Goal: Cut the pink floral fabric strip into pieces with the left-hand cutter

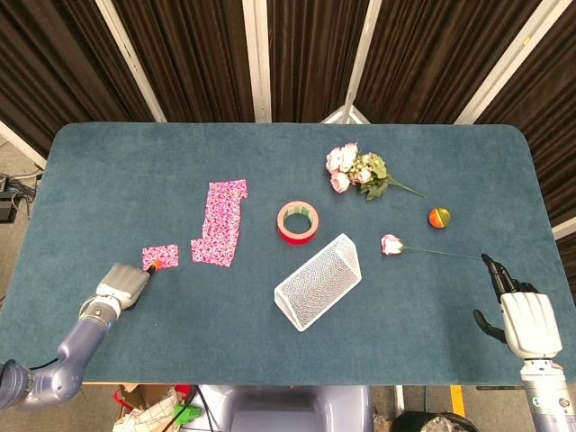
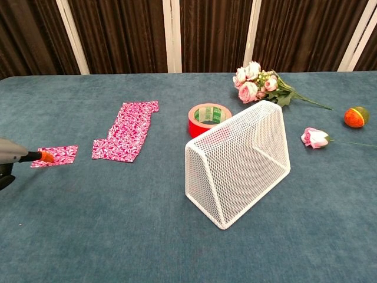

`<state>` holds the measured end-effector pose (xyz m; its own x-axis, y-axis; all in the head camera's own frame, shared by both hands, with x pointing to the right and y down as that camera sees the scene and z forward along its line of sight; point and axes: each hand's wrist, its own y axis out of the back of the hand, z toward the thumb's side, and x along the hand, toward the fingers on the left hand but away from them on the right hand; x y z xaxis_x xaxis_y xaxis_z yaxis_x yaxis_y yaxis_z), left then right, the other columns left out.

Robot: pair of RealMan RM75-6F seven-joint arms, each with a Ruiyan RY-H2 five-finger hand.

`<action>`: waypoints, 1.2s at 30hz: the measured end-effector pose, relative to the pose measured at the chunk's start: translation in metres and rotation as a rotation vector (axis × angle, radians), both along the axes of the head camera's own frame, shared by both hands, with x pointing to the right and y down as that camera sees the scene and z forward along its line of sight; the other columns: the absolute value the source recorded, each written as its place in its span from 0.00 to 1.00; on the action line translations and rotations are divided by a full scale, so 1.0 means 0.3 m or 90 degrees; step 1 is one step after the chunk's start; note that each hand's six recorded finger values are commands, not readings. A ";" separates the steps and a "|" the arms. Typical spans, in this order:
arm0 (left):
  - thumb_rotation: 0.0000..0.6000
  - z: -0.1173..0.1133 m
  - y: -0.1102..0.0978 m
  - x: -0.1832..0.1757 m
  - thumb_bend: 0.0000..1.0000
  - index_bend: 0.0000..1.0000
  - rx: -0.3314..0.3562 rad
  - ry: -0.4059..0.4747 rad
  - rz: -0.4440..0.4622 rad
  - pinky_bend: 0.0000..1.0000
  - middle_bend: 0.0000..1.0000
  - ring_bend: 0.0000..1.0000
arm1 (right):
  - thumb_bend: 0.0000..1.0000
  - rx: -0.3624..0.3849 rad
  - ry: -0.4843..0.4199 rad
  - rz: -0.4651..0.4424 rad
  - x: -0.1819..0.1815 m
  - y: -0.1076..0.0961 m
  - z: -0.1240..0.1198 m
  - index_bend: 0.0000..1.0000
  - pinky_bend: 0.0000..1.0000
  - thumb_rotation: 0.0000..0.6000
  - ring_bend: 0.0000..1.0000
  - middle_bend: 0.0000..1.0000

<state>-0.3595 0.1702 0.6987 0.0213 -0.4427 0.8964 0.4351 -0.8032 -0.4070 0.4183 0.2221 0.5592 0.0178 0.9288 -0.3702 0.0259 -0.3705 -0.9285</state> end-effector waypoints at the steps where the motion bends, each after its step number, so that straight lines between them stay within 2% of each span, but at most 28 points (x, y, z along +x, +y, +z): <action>1: 1.00 -0.004 0.000 -0.010 0.91 0.00 0.000 -0.002 -0.002 0.67 0.83 0.71 | 0.29 0.000 0.000 0.000 0.000 0.000 0.000 0.00 0.46 1.00 0.45 0.22; 11: 1.00 -0.059 -0.009 -0.144 0.91 0.00 0.010 -0.043 -0.033 0.67 0.83 0.71 | 0.29 0.000 0.000 -0.001 -0.002 0.001 0.000 0.00 0.46 1.00 0.45 0.22; 16: 1.00 -0.079 -0.026 -0.150 0.91 0.00 0.024 -0.031 -0.045 0.67 0.83 0.71 | 0.29 -0.002 0.001 -0.002 -0.005 0.001 0.005 0.00 0.46 1.00 0.45 0.22; 20: 1.00 -0.098 -0.054 -0.104 0.91 0.00 0.048 0.009 -0.037 0.67 0.83 0.72 | 0.29 -0.004 0.001 -0.004 -0.008 0.001 0.007 0.00 0.46 1.00 0.45 0.22; 26: 1.00 -0.129 -0.104 0.023 0.91 0.00 0.081 0.107 -0.029 0.67 0.83 0.72 | 0.29 -0.003 0.001 -0.002 -0.005 0.001 0.006 0.00 0.46 1.00 0.45 0.22; 36: 1.00 -0.063 -0.112 0.175 0.91 0.00 0.029 0.143 -0.031 0.67 0.83 0.72 | 0.29 0.001 -0.001 0.002 0.003 -0.001 -0.001 0.00 0.46 1.00 0.45 0.22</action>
<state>-0.3070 0.1367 0.6798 0.1956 -0.4880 0.8507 0.2910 -0.7995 -0.5255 0.4191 0.2219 0.5589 0.0150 0.9294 -0.3689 0.0292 -0.3692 -0.9289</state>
